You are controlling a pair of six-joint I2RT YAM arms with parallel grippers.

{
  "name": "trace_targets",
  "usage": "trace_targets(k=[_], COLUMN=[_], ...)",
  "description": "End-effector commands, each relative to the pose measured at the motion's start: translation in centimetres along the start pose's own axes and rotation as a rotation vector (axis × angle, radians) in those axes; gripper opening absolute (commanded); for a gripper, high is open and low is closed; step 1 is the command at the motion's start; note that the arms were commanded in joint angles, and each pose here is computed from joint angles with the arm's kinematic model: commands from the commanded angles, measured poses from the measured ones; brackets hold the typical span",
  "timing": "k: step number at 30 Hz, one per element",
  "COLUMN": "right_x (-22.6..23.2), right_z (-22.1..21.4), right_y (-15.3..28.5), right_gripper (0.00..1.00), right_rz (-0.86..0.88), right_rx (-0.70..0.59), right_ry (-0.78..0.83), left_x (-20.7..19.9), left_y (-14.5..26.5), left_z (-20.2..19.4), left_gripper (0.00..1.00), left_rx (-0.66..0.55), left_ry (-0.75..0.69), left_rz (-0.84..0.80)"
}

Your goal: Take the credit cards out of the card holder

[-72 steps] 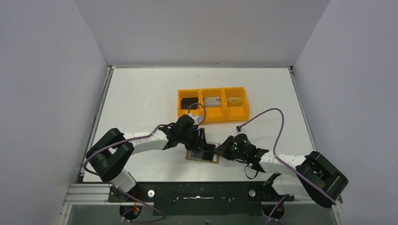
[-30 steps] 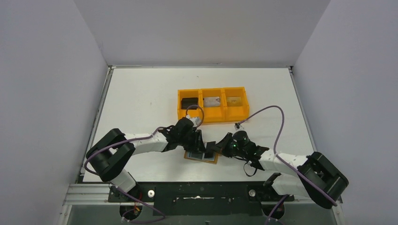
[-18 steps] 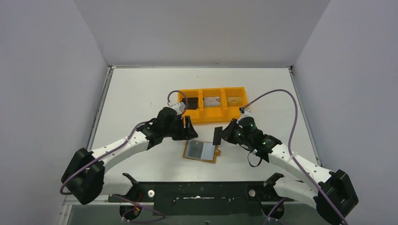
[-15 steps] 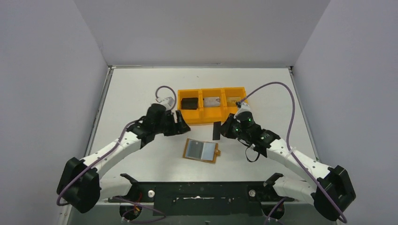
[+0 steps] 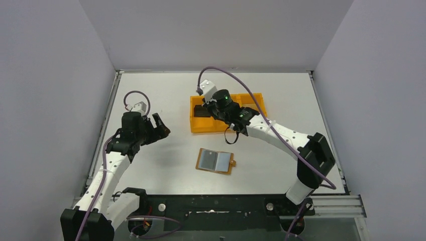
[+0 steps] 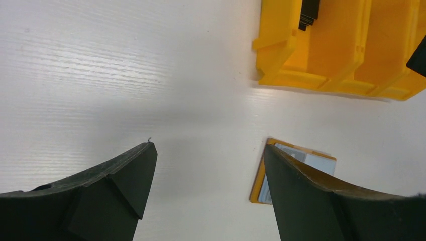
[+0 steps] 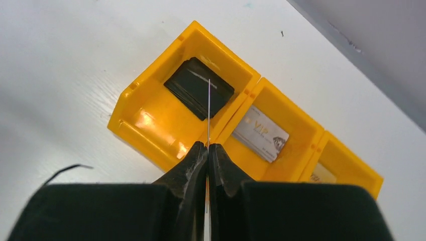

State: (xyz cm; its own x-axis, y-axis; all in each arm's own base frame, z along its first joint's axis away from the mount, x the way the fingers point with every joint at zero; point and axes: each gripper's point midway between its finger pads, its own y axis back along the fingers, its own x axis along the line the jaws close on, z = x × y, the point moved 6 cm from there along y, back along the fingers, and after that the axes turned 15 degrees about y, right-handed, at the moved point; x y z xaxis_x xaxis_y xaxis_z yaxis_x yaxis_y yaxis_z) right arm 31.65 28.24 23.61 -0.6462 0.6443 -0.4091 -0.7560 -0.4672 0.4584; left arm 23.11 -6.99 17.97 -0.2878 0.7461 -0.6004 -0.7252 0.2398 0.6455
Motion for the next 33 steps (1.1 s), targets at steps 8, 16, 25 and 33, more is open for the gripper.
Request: trace_targets(k=[8,16,25,33], right_x=[0.2,0.8,1.1,0.9], right_z=[2.3,1.4,-0.2,-1.9], right_y=[-5.6,-8.7,-11.9,-13.5], right_gripper=[0.00,0.00,0.00,0.01], right_rz=[0.065,0.106,0.105,0.106], right_rx=[-0.025,-0.031,-0.003,0.028], right_ry=[0.624,0.769,0.800,0.824], left_x=[-0.1,-0.1,0.0,0.0], left_y=[1.7,1.9,2.1,2.0], left_z=[1.4,1.5,1.7,1.6], left_gripper=[0.86,0.88,0.88,0.88], left_rx=[-0.126,-0.148,-0.164,-0.161], left_ry=[-0.050,-0.049,-0.046,-0.045], left_rz=[-0.009,-0.011,-0.007,-0.004])
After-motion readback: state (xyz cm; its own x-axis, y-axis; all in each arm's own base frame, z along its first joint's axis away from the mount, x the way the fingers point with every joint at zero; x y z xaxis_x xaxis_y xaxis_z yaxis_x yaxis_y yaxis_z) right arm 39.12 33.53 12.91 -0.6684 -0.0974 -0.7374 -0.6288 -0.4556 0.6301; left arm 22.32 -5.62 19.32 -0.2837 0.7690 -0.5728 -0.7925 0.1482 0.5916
